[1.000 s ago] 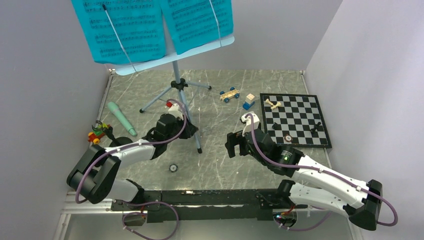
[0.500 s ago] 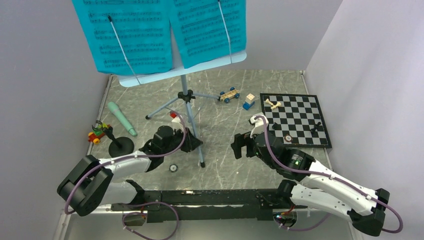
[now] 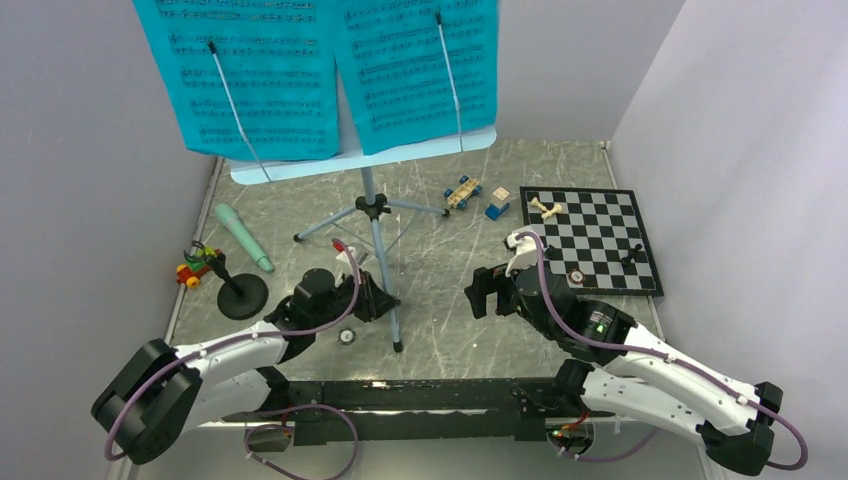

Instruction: Pack up the instrument practice props

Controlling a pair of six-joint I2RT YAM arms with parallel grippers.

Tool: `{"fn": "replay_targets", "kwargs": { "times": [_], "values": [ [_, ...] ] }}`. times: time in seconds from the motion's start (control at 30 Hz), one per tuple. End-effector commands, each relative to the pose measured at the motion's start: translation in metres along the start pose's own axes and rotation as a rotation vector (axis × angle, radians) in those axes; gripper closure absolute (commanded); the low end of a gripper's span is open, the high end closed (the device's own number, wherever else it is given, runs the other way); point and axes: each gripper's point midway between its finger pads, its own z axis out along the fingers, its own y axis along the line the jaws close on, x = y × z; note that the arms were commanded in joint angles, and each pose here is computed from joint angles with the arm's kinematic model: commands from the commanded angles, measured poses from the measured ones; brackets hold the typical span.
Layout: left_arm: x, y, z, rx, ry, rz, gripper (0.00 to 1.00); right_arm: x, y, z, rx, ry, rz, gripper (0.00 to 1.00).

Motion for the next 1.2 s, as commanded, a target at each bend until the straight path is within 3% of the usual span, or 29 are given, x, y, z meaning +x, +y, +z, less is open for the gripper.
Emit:
{"fn": "replay_targets", "kwargs": {
  "times": [0.0,0.2,0.23,0.37,0.53,0.7,1.0,1.17],
  "values": [
    [0.014,-0.011,-0.011,0.054,0.027,-0.022,1.00,-0.003,-0.005,-0.003,0.024,-0.015,0.018,0.00],
    [0.018,-0.006,-0.016,0.032,0.025,-0.016,1.00,-0.006,-0.003,-0.004,0.009,-0.029,0.035,0.00],
    [0.017,-0.006,-0.016,0.029,0.024,-0.014,0.96,-0.007,-0.002,-0.004,0.005,-0.032,0.038,0.00],
    [0.001,-0.016,-0.018,0.048,-0.013,0.017,0.58,-0.024,0.006,-0.009,-0.026,-0.071,0.060,0.00],
    [-0.032,-0.029,-0.028,0.023,-0.082,0.082,0.42,-0.070,0.015,-0.025,-0.061,-0.161,0.086,0.00],
    [-0.065,-0.043,-0.044,-0.001,-0.158,0.138,0.38,-0.137,0.008,-0.049,-0.049,-0.298,0.099,0.00],
    [-0.127,-0.068,-0.082,-0.053,-0.347,0.223,0.38,-0.239,-0.066,-0.088,0.217,-0.523,0.173,0.00],
    [-0.151,-0.101,-0.104,0.046,-0.440,0.288,0.38,-0.299,-0.061,-0.105,0.128,-0.640,0.193,0.00]
  ]
}}
